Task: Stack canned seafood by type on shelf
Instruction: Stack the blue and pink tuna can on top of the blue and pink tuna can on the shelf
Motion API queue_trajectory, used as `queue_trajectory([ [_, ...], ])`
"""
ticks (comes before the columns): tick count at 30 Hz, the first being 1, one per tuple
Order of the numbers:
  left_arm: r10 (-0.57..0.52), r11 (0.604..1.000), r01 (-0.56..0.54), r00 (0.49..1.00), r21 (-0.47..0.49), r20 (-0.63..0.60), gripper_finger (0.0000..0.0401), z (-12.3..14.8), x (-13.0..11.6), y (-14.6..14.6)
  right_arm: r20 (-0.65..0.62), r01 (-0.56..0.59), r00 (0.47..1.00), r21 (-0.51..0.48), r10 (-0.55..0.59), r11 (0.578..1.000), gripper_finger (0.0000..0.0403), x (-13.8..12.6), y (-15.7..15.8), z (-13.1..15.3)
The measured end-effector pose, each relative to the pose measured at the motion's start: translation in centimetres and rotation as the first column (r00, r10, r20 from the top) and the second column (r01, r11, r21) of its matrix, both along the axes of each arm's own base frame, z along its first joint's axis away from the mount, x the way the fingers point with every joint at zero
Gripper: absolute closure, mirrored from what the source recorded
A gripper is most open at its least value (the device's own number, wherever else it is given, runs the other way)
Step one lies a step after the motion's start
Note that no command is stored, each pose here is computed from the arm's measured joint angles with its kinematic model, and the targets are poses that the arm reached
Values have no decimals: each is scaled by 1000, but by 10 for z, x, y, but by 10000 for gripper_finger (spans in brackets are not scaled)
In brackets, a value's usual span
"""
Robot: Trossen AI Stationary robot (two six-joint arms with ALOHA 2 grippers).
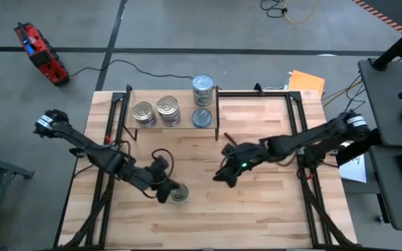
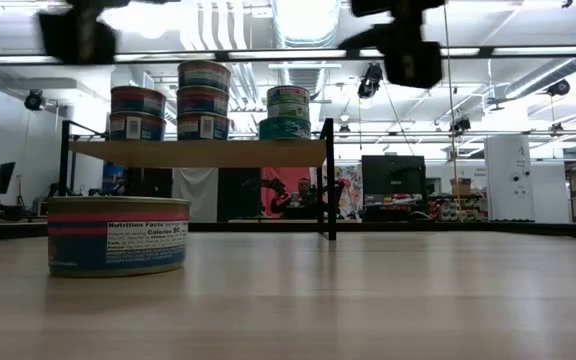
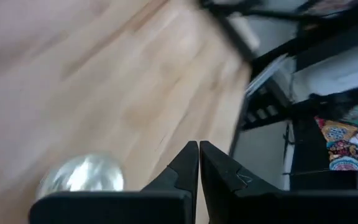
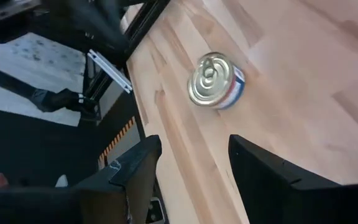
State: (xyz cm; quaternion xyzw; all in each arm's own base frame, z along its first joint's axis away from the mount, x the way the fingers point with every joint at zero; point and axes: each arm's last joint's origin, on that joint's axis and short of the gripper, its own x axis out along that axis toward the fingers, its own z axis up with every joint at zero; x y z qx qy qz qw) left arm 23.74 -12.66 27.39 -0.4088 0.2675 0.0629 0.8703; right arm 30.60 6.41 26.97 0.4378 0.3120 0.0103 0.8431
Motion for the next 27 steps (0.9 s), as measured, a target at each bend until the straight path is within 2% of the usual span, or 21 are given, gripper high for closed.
queue_trajectory([
  [5,47,989,-69,985,-130,-164,401,-34,-19,8,-30,5,1000,-7,-5,1000,233,39,18,-7],
  [14,120,971,-167,961,-173,-251,401,-58,-27,13,-101,9,995,-11,-11,1000,295,101,35,-42],
  [22,148,972,-187,957,-140,-248,401,-60,-27,14,-214,50,976,-2,-49,999,367,118,49,-89],
  [27,138,979,-170,959,-114,-248,401,-62,-27,14,-218,72,973,-25,-76,997,391,120,53,-97],
])
